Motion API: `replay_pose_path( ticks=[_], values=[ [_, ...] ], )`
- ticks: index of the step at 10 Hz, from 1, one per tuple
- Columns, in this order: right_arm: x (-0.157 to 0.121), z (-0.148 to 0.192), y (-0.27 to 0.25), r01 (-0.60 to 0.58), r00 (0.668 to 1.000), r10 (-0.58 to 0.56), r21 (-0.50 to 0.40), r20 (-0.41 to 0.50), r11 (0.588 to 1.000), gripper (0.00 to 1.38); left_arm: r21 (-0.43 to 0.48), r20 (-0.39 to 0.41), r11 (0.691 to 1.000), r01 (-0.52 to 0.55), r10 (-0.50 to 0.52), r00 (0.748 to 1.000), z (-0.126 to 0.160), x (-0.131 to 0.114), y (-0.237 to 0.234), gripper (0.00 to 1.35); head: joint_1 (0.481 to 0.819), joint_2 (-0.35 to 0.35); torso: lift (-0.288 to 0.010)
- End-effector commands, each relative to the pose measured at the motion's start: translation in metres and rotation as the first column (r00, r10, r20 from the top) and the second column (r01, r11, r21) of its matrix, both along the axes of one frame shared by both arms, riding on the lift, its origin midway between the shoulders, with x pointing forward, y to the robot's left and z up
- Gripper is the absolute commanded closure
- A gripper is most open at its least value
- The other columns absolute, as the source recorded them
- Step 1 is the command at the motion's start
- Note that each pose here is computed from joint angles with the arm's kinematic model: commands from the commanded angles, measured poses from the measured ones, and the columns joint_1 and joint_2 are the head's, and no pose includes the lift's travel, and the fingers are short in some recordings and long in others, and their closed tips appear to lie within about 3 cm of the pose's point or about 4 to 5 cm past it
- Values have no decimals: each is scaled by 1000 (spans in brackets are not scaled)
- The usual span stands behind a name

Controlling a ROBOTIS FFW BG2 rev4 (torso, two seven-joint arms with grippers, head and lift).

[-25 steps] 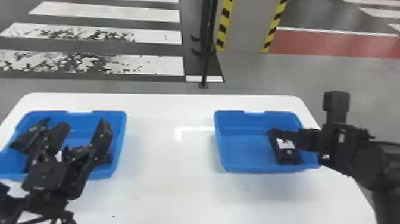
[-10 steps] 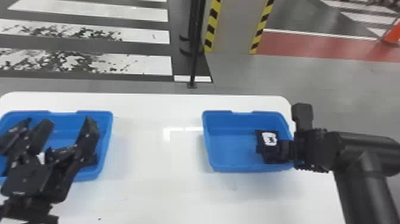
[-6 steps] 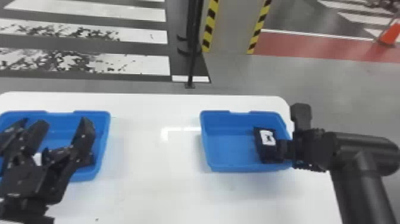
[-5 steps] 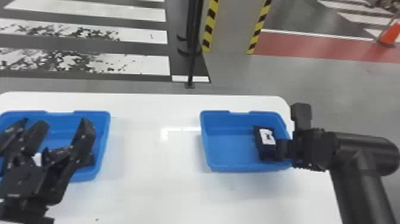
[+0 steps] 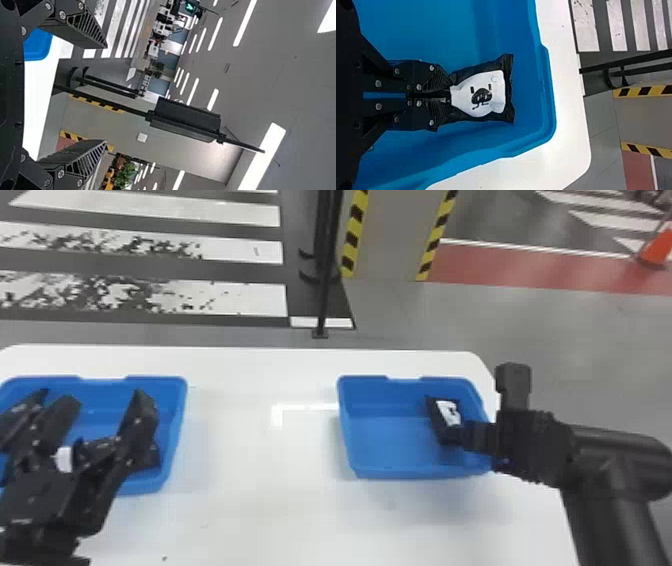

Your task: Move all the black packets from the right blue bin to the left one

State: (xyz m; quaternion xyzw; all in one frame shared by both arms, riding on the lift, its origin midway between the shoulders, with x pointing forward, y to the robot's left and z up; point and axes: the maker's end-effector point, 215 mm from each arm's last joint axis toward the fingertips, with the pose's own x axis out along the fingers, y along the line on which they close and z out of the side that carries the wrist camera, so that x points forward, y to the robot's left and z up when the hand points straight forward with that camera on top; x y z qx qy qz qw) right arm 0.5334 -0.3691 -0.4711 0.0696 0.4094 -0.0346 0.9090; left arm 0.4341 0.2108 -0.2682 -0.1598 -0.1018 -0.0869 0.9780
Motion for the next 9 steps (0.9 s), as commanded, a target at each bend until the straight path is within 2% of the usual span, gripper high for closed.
replay_pose_path(
  ticks=[1,3,4,5,7,8,9],
  values=[
    [20,19,15,-41,987,32,51,159,998,1136,-3,10,1000,-7,8,1000,3,-1,2,193,695,-185,-140],
    [45,67,55,-164,925,134,57,355,985,1136,-44,32,999,-4,6,999,10,-2,1,197,695,-146,-140],
    [46,95,99,-255,879,193,89,435,963,1136,-57,31,998,5,-3,1000,10,-3,-3,197,695,-137,-140],
    [46,125,150,-361,815,250,121,522,925,1136,-66,36,998,13,-11,999,12,-3,-7,197,695,-106,-140],
    [46,168,252,-565,674,371,123,639,816,1136,-143,47,988,50,-44,998,20,-1,-21,197,695,0,-140],
    [37,182,286,-627,629,396,134,669,768,1136,-145,61,986,78,-69,996,29,-1,-32,197,695,26,-140],
    [25,189,312,-670,603,410,157,684,725,1136,-145,75,985,93,-83,994,36,-2,-37,197,686,89,-140]
  ],
)
